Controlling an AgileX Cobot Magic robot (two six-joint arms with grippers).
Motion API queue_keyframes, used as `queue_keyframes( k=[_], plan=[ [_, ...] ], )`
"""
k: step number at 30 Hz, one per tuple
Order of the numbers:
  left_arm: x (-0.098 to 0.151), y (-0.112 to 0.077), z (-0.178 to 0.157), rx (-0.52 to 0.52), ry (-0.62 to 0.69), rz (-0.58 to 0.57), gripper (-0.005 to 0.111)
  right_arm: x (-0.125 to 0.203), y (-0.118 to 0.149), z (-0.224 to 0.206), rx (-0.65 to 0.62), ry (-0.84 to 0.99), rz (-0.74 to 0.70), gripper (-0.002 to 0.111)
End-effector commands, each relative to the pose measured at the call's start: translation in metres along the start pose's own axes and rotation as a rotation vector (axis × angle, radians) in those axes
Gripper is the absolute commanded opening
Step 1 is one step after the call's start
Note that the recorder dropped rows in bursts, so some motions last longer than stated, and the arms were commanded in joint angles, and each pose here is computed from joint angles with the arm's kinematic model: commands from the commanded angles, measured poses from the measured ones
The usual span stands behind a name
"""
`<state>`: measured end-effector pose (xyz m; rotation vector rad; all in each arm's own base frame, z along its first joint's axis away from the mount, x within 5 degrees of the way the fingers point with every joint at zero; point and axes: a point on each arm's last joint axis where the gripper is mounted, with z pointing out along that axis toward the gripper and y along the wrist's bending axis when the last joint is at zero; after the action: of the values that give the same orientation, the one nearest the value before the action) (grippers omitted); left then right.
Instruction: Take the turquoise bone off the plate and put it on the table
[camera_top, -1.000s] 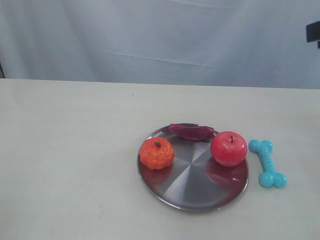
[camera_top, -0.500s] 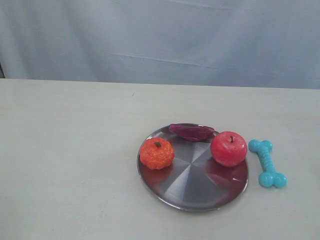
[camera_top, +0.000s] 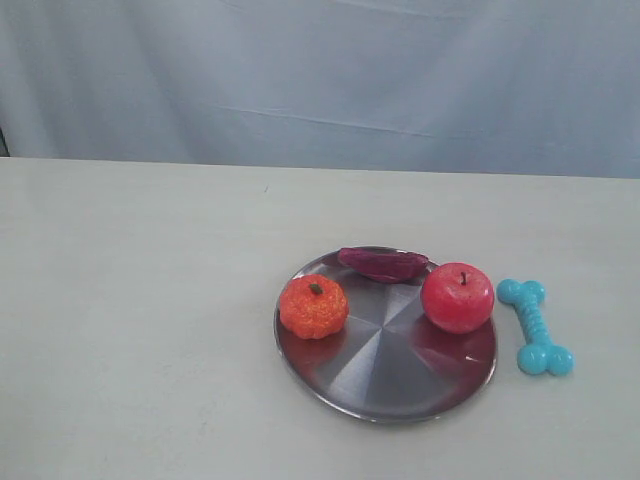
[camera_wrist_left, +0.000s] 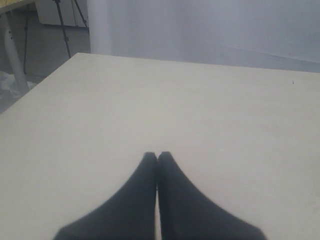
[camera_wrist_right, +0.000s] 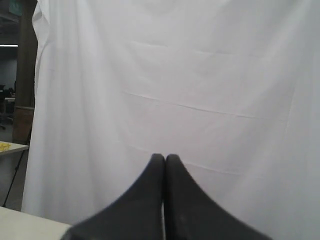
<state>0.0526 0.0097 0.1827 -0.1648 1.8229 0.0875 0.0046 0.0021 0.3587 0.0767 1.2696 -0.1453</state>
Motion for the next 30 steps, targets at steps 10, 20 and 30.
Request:
queue_keyframes(
  k=[10,20,30],
  plan=[
    [0.000,0.000,0.000,0.005,-0.003,0.000,0.000,-0.003,0.000,-0.011,-0.002,-0.050,0.004,0.000],
    [0.000,0.000,0.000,0.005,-0.003,0.000,0.000,-0.003,0.001,-0.011,0.067,-0.044,-0.004,0.000],
    [0.000,0.000,0.000,0.005,-0.003,0.000,0.000,0.096,-0.004,0.006,0.143,0.232,0.007,0.000]
  ],
)
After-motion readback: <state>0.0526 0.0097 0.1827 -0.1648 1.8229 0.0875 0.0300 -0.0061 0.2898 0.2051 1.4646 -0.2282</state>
